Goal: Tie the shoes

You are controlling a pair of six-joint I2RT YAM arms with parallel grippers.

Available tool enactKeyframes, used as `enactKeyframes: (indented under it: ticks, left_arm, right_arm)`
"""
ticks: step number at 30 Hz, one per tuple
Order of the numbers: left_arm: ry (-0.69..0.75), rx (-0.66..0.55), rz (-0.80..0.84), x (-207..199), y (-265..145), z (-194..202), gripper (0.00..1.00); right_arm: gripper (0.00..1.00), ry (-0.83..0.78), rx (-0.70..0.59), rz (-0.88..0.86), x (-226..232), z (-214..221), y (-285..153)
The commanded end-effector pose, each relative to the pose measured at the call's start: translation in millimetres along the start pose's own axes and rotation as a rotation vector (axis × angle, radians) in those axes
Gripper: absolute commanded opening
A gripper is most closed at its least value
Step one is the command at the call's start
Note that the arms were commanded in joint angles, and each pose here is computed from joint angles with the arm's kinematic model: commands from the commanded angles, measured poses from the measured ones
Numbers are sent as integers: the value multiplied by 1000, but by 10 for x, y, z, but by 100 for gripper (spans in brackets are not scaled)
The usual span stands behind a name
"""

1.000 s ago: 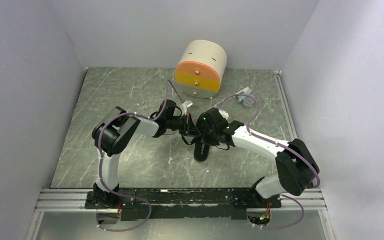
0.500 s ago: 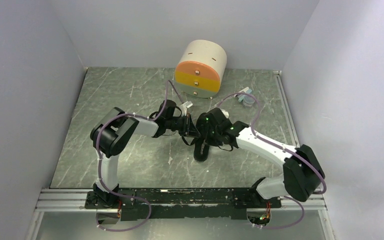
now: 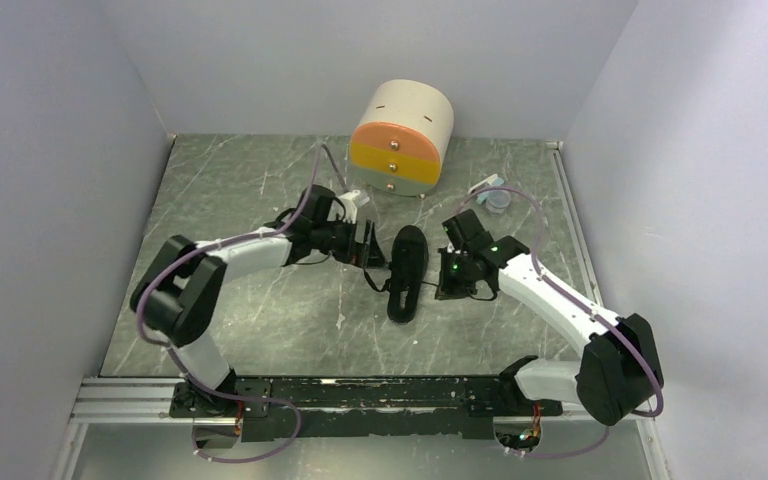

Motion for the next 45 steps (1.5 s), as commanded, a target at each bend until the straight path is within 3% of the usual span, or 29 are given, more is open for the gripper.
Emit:
enactKeyframes:
  ticks: [1,5,7,9,13,17,27,29,31,32,37,45]
  left_arm:
    - [147,-2,-283,121,-345,77,95]
    - [333,76,-310,87,-319,184,76]
    - [469,120,-242,43,-205,226,66]
    - [511,154,-172,84,-91,278,60]
    - [572,170,-91,104,71,284,62]
    - [609,111,-20,64,212,329,67]
    - [573,158,-14,158,495,445,58]
    - [569,157,-47,180,454,490,47]
    - [544,182,-145,227,378,522,17]
    - [521,200,-225,258,316,530,8]
    - [380,259,-409,150,-60,633,5]
    - [179,98,-701,-218,-738,521,5]
  right_arm:
    - [0,-36,-3,18,-169,-22,-96]
    - [0,-42,-2,4,-202,-41,-75]
    - [0,-43,-4,-12,-188,-54,-66]
    - [0,-39,-12,-27,-166,-75,-65]
    - [0,-43,-12,-35,-131,-134,-58]
    - [0,-46,-30,-52,-95,-182,-75]
    - [0,-33,-26,-61,-68,-195,-121]
    - [0,-29,-27,-59,-73,-182,-141]
    - [0,-19,-23,-50,-80,-164,-165]
    - [0,-11,-20,-42,-85,-157,-183]
    - [0,54,-55,14,-87,-163,-403]
    - [0,231,-141,308,-275,-82,-817]
Point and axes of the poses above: each gripper's point midway between its finger pads, its own y axis out along the fingers, its own x axis along the line the jaws close on, z = x × y, the point moved 10 cm from there along -y, back along the fingers, and after that the axes turned 3 degrees about y, right-handed, at the moved point
